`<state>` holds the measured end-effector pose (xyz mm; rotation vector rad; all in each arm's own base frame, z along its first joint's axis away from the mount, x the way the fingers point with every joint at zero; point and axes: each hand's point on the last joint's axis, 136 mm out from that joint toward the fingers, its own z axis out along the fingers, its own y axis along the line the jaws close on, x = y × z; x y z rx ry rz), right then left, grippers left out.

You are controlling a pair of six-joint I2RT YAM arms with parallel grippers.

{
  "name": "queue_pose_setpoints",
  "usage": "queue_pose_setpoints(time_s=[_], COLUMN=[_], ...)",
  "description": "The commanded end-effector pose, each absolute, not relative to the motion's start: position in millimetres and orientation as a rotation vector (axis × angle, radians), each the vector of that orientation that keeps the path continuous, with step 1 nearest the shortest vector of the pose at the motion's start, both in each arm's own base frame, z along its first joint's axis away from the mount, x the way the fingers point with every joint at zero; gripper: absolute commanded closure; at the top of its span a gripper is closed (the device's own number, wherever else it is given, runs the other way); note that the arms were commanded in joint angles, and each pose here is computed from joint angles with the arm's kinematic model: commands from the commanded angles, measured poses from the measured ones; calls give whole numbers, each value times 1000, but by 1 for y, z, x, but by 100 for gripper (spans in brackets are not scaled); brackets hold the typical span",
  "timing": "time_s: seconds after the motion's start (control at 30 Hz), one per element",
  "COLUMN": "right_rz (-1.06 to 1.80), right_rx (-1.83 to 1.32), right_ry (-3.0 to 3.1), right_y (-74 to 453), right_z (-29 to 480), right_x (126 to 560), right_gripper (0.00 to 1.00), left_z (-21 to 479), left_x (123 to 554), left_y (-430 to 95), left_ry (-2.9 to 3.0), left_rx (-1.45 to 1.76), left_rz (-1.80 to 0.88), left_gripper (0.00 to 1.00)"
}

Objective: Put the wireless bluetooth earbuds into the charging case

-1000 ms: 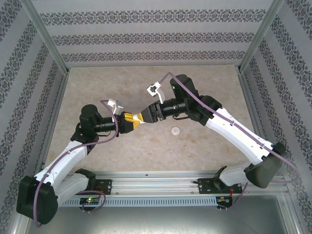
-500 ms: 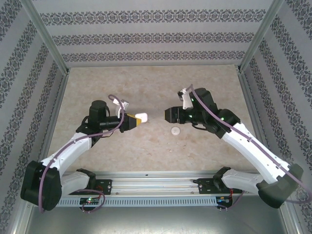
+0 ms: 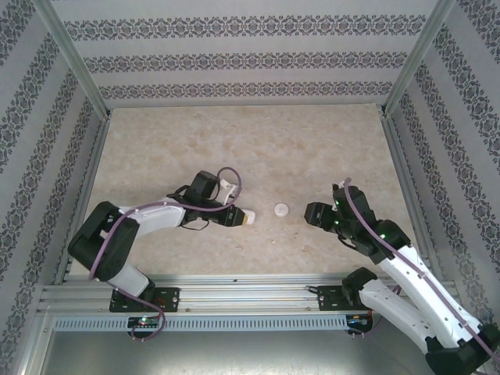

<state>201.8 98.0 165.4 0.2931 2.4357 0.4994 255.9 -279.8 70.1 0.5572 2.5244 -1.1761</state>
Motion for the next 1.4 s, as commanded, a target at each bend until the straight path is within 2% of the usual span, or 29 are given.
queue_pose_setpoints(time_s=[0.0,0.23,0.43,0.6,0.67,0.7,0.9,1.07,1.2,1.37], right_rz=[392,271,122,-29,-81,-102,-205,-239,-212,-171], right_rx=[386,399,457,439,406,399,325,252,235,235], right_ry=[2419,2409,2296,2159,2107,2081,1926,1904,1894,1845], right_y=[74,54,25,1,-5,-9,-21,-25,-27,-24], right_z=[155,148,160,173,179,181,177,158,143,131], right_x=[199,207,222,240,248,252,277,288,295,301], right_gripper=[32,24,11,2,2,2,2,2,2,2], left_z=[69,50,66,96,112,119,174,198,180,147], left_x=[268,269,272,283,294,299,347,378,384,375], left_y=[-290,-284,-272,-253,-239,-232,-164,-95,-40,-8], left_ry=[2514,2582,2571,2506,2470,2456,2270,2092,2008,2004], left_rx=[533,539,625,698,685,672,516,344,203,102], left_rz=[-1159,-1080,-939,-797,-734,-705,-396,-116,110,162], left_gripper=[83,69,52,28,12,1,0,0,0,0])
